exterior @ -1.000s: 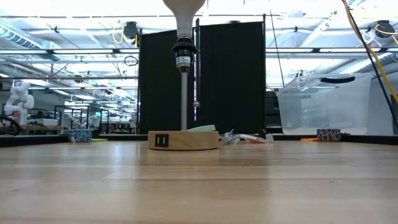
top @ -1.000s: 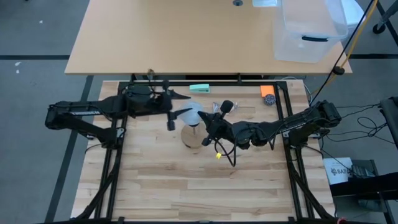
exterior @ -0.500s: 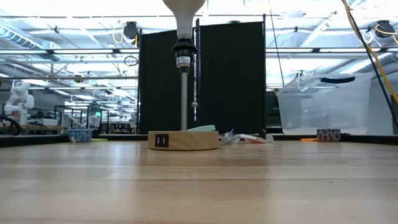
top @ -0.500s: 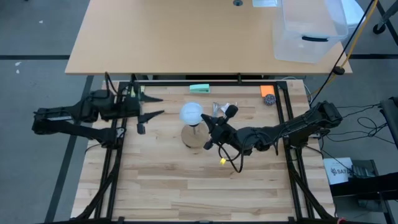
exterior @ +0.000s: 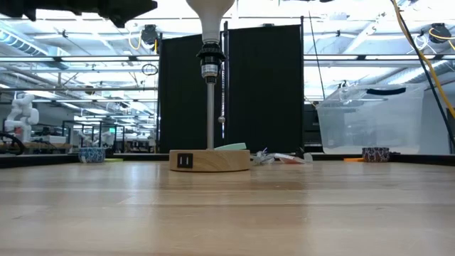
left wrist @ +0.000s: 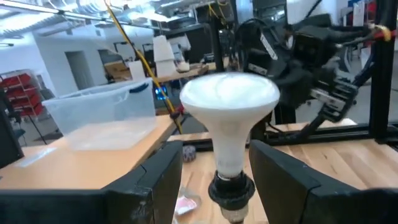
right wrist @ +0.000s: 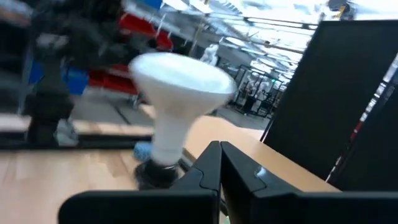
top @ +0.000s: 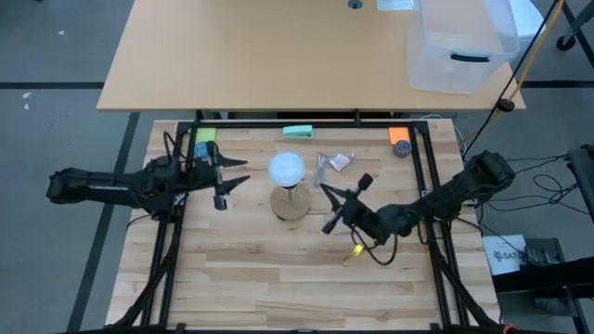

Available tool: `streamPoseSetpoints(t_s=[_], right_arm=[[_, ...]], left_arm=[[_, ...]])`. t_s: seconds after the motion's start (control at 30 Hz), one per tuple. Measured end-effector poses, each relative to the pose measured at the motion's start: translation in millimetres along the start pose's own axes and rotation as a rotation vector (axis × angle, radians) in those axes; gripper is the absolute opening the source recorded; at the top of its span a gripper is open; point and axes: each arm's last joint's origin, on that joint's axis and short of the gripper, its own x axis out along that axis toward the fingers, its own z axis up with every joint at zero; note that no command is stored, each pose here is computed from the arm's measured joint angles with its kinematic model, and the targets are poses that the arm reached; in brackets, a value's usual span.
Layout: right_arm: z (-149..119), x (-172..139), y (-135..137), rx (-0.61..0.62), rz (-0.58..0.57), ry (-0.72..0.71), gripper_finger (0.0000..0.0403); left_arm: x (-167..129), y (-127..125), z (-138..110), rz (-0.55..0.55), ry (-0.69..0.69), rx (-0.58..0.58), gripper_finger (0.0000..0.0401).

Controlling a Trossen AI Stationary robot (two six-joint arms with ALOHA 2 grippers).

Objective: Screw lightbulb
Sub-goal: Insert the lightbulb into the lamp socket

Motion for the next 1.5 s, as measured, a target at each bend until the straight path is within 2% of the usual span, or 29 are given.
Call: streamPoseSetpoints(t_s=[0.07, 0.2, 0.33, 0.57, 0.8, 1.1, 1.27, 1.5], right_arm=[[-5, 5, -6, 0.043, -0.008, -0.023, 0.0000], [-12, 25, -12, 0.084, 0.048, -0.041, 0.0000], [-15, 39, -19, 0.102, 0.017, -0.023, 0.0000], [-14, 45, -25, 0.108, 0.009, -0.055, 0.0000], [-14, 45, -25, 0.113, 0.010, -0.053, 0.0000], [-17, 52, -32, 0.142, -0.018, -0.047, 0.0000], [-10, 57, -33, 0.163, 0.040, -0.104, 0.0000], [-4, 60, -32, 0.141, 0.046, -0.115, 0.0000]], left_arm=[[2, -2, -6, -0.008, 0.001, -0.010, 0.0192], [9, -2, -4, -0.001, -0.052, -0.021, 0.0192], [16, -3, -5, 0.001, -0.069, -0.042, 0.0192], [22, -6, -10, -0.028, -0.048, -0.049, 0.0192], [22, -2, -10, -0.006, -0.056, -0.049, 0.0192], [22, -1, -3, 0.008, -0.123, -0.112, 0.0192], [23, -1, -4, 0.006, -0.124, -0.118, 0.0192], [25, -3, -6, -0.047, -0.114, -0.128, 0.0178]])
